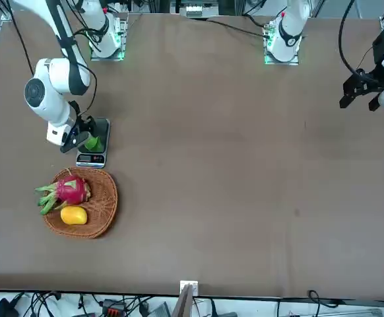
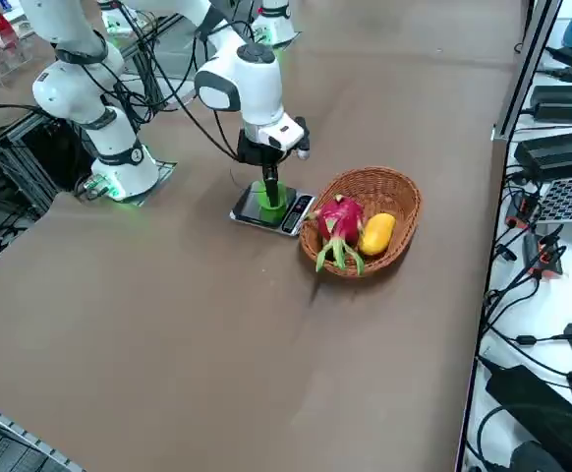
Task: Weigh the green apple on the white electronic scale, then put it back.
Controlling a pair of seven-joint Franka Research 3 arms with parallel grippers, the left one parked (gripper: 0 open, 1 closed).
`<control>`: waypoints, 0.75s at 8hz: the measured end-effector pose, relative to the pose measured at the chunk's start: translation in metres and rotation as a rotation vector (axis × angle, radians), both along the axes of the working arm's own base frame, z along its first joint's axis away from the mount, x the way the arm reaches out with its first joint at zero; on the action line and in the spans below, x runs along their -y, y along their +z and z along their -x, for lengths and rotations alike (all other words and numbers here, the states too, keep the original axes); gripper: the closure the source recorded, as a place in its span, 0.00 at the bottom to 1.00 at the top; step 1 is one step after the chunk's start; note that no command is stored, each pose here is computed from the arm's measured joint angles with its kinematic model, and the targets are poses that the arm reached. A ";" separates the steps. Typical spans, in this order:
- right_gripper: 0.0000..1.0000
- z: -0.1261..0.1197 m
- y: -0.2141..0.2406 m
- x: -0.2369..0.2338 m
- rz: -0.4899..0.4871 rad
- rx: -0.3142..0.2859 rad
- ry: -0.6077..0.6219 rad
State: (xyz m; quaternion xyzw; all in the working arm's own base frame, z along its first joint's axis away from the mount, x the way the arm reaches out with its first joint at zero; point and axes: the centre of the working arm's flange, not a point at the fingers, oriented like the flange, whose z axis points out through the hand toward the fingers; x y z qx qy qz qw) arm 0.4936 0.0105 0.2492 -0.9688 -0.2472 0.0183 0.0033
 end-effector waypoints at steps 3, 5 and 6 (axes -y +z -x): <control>0.31 -0.024 0.044 -0.003 -0.004 0.056 -0.017; 0.31 -0.056 0.092 -0.010 -0.007 0.065 -0.025; 0.31 -0.077 0.111 -0.013 -0.007 0.077 -0.025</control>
